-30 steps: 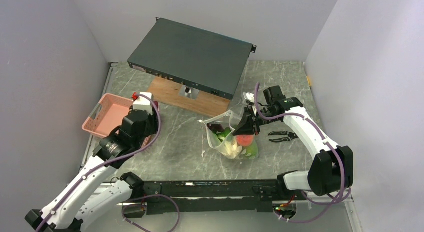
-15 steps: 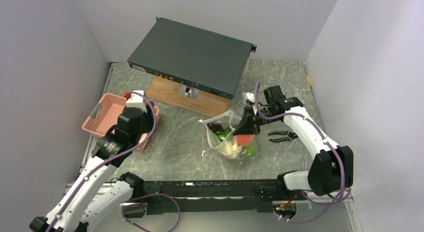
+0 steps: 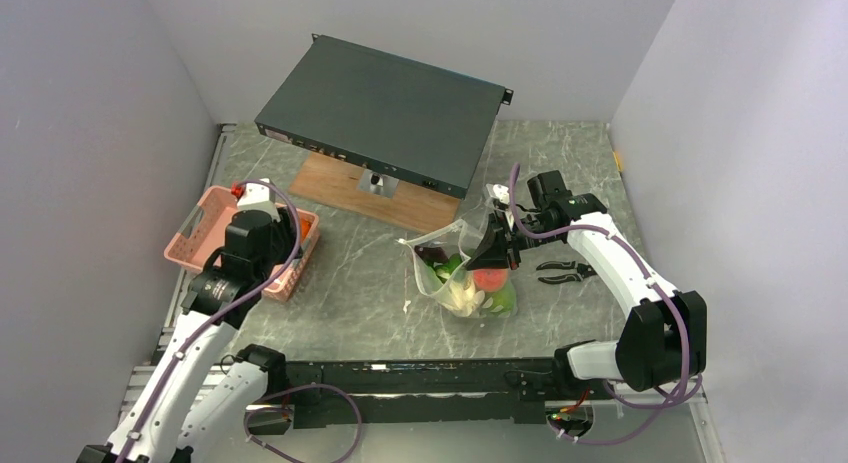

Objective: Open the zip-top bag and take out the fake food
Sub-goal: Place the fake vegetable in the bin.

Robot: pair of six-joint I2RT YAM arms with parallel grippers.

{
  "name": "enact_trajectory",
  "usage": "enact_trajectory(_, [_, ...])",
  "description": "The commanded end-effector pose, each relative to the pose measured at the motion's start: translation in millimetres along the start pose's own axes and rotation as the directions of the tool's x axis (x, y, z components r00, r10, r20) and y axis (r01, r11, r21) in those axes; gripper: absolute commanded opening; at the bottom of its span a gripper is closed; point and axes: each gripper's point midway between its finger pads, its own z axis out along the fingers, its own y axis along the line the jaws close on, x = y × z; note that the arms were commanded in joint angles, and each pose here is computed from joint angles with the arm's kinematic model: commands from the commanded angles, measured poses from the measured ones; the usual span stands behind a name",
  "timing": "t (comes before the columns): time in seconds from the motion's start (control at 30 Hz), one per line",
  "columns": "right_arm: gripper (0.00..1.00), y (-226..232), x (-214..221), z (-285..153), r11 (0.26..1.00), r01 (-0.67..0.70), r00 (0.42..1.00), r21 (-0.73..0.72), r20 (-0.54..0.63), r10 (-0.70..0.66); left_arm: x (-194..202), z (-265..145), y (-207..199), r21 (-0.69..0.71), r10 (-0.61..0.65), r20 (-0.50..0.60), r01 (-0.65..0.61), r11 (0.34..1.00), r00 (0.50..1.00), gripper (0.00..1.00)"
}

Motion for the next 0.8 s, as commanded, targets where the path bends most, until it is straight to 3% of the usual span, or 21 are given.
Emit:
enact_trajectory(0.0, [0.0,-3.7,-9.3,-2.3,0.999,0.052,0.999,0.004,0.014,-0.052,-4.3,3.2,-1.0,0.017,-0.049,0.01,0.048,0.999,0.999,0.0])
enact_trajectory(0.77, [0.0,-6.8,-7.9,-4.5,0.999,0.047,0.999,0.015,0.009,-0.047,4.3,36.5,31.5,-0.096,-0.16,-0.033,0.156,0.983,0.987,0.0])
